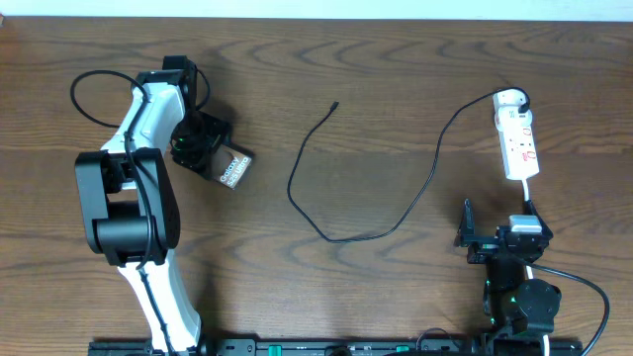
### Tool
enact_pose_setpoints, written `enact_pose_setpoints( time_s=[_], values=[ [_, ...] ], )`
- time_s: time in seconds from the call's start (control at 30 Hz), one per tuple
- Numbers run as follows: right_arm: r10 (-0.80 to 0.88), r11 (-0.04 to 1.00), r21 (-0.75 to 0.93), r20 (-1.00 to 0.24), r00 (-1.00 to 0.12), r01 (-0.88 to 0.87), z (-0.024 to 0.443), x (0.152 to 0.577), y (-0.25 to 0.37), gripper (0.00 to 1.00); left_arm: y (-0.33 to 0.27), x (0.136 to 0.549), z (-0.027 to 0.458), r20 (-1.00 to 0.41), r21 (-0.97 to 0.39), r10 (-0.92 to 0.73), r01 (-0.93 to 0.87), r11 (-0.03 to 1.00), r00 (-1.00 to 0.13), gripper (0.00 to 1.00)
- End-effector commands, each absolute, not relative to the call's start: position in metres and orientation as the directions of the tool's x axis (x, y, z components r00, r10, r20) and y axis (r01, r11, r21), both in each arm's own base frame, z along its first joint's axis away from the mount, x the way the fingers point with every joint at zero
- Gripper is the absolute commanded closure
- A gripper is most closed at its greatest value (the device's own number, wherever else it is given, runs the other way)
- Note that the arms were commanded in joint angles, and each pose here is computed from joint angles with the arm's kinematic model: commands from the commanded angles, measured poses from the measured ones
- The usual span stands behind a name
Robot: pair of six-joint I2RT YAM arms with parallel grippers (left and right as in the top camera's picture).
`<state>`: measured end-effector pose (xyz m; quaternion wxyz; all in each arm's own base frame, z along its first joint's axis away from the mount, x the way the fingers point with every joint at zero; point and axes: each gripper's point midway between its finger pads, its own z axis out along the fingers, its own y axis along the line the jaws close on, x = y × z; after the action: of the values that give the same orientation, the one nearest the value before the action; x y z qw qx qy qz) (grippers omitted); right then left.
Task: Plug charger to phone and switch on socket
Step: 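Lift the phone with the left gripper and tilt it upright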
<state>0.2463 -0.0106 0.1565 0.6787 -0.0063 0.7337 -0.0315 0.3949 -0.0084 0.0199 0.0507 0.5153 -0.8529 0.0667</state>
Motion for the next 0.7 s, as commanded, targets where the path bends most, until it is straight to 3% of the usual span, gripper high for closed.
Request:
enact_pose_setpoints(
  time_s=[0.0, 0.33, 0.67],
  values=[
    [-0.061, 0.997, -0.064, -0.995, -0.084, 0.032, 0.155, 0.246, -0.01, 0.01, -0.031, 0.411, 0.06, 0.231, -0.222, -0.833, -0.861, 0.458, -0.503, 0.64],
    [-0.061, 0.997, -0.064, -0.995, -0.084, 0.032, 0.155, 0.246, -0.01, 0.01, -0.073, 0.422, 0.095, 0.409, -0.401, -0.722, -0.82, 0.408, -0.559, 0.72],
    [-0.061, 0.997, -0.064, -0.995, -0.084, 0.032, 0.155, 0.246, -0.01, 0.01, -0.075, 0.411, 0.11, 0.517, -0.416, -0.664, -0.837, 0.356, -0.54, 0.73]
  ],
)
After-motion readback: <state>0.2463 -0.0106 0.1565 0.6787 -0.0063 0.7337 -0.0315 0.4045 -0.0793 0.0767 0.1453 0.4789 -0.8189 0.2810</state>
